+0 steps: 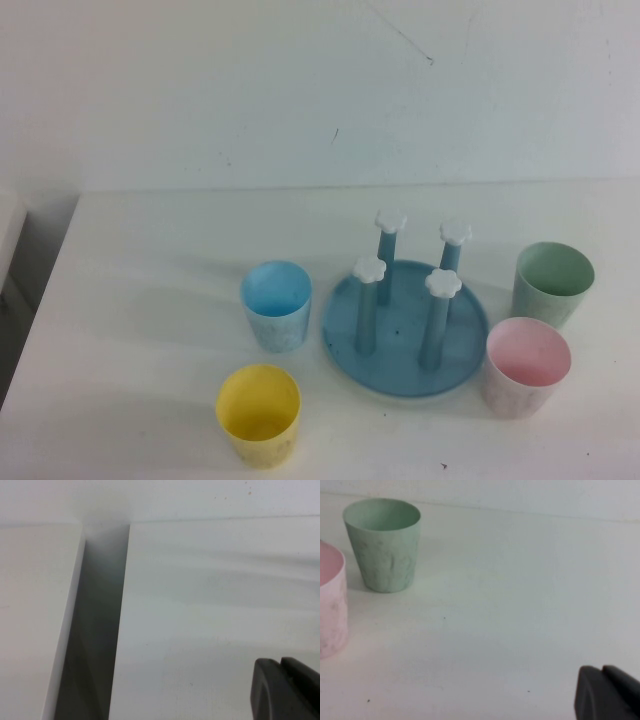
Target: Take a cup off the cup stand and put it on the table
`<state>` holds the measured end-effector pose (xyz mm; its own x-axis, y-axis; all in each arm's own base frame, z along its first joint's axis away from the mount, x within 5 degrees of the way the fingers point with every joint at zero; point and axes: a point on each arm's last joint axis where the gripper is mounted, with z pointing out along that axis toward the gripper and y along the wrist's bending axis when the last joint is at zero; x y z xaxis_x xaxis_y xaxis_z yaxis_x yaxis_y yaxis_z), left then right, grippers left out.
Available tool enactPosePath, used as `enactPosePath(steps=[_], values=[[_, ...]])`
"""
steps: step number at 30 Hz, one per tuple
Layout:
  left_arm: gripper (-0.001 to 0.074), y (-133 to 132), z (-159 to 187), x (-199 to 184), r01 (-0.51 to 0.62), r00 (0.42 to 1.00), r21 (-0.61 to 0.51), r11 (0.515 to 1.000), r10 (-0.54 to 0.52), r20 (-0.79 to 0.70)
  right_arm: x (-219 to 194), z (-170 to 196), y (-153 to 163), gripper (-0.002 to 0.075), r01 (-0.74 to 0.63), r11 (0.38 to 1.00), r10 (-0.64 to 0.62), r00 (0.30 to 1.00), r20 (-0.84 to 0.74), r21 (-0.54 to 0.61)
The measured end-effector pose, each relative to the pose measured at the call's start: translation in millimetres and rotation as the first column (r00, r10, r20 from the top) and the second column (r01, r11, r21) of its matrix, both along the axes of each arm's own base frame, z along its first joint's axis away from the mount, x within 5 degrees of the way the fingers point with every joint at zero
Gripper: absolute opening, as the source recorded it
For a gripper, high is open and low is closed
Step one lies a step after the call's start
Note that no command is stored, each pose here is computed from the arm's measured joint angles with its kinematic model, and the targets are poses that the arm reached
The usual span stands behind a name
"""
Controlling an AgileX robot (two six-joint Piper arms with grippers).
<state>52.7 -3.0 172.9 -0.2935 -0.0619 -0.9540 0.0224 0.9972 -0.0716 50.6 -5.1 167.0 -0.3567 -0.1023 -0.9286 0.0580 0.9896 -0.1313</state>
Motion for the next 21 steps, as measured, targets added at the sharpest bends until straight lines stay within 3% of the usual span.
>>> enactPosePath(steps=[21], values=[[-0.0002, 0.0, 0.0, 0.0, 0.0, 1.0, 0.0, 1.0, 0.0, 0.0, 0.1, 0.2, 0.8, -0.0003, -0.01, 1.0, 0.01, 1.0, 0.005, 0.028]])
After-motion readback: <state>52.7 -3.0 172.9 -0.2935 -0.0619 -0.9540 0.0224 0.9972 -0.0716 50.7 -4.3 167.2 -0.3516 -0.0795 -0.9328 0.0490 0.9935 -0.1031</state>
